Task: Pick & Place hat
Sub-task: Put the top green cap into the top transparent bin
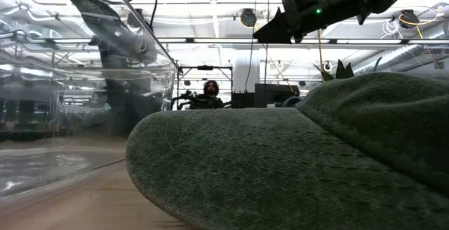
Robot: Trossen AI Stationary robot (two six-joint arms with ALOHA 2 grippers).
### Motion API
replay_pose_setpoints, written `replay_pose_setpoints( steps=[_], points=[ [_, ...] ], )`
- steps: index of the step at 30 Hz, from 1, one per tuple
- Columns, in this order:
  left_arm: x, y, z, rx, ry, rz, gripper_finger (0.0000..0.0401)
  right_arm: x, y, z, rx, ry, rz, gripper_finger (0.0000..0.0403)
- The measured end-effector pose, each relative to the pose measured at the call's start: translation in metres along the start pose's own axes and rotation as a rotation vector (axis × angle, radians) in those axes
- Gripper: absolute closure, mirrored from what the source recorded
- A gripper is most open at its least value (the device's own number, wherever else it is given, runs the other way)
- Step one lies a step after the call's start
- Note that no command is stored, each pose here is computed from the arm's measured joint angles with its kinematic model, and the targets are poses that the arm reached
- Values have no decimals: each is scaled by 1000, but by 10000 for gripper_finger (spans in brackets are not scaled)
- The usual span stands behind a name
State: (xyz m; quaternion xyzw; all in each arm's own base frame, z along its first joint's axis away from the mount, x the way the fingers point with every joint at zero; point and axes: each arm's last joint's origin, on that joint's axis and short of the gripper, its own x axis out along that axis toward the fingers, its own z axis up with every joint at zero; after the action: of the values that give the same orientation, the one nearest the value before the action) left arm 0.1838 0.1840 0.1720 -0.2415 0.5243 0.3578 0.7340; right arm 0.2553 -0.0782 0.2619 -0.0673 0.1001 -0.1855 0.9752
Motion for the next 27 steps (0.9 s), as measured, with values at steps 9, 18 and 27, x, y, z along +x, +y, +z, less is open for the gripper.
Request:
replay_pose_setpoints(
  steps=[9, 18, 27],
  points=[
    [-26, -3, 0, -3, -41, -17, 392, 0, 0, 0, 0, 0, 0, 156],
    [-101, -6, -6, -88, -288, -163, 372, 0, 0, 0, 0, 0, 0, 156],
    [-167, -55, 10, 131, -508, -175, 386, 0, 0, 0, 0, -1, -1, 156]
  ],
)
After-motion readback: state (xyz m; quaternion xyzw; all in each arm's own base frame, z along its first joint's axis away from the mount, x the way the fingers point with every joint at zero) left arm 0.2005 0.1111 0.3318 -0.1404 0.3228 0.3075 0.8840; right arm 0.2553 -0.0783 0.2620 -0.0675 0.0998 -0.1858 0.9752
